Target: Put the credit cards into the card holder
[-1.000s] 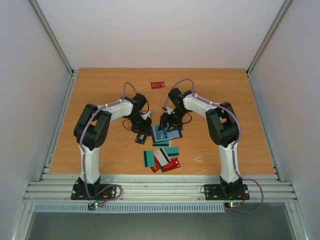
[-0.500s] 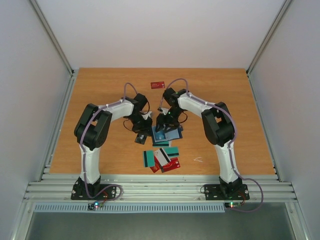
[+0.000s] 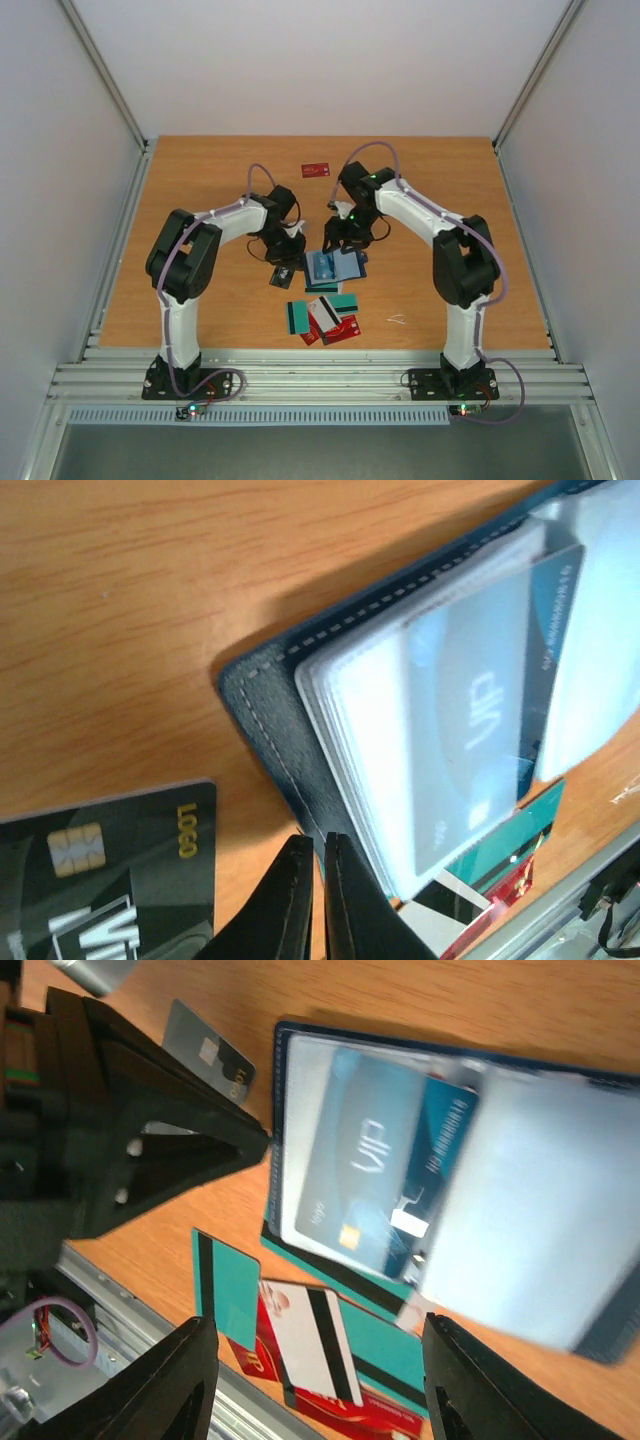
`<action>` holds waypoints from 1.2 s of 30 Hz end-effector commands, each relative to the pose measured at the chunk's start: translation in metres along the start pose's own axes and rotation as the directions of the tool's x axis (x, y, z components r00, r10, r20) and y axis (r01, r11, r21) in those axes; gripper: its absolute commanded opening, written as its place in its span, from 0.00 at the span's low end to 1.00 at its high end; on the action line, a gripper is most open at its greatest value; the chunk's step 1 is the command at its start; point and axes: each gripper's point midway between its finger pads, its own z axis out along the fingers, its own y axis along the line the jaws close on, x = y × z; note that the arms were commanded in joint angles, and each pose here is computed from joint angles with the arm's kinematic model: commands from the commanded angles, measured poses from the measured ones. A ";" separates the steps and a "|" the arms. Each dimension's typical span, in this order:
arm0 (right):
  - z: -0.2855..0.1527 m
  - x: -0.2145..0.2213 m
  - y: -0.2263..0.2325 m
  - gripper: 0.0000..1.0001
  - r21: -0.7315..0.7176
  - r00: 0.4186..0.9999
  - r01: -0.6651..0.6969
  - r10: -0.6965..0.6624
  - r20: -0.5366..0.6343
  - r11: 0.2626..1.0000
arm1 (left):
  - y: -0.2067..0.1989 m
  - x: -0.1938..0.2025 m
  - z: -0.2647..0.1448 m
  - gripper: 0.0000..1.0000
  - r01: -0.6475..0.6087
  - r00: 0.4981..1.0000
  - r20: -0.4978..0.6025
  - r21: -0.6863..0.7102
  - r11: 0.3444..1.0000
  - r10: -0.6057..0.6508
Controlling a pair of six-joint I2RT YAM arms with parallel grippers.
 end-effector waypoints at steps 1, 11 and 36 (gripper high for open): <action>-0.022 0.012 -0.031 0.57 0.093 0.996 -0.070 0.065 0.055 0.993 | -0.013 -0.001 -0.020 0.09 -0.030 0.997 0.065 0.023 0.999 0.029; -0.008 0.012 -0.056 0.53 0.063 0.984 -0.165 0.160 0.076 0.984 | -0.013 -0.002 -0.025 0.29 0.067 0.991 0.104 0.126 0.990 -0.080; 0.041 -0.003 -0.044 0.22 -0.107 0.976 -0.220 0.219 -0.014 0.970 | 0.003 -0.012 0.003 0.42 0.157 0.983 0.068 0.170 0.973 -0.170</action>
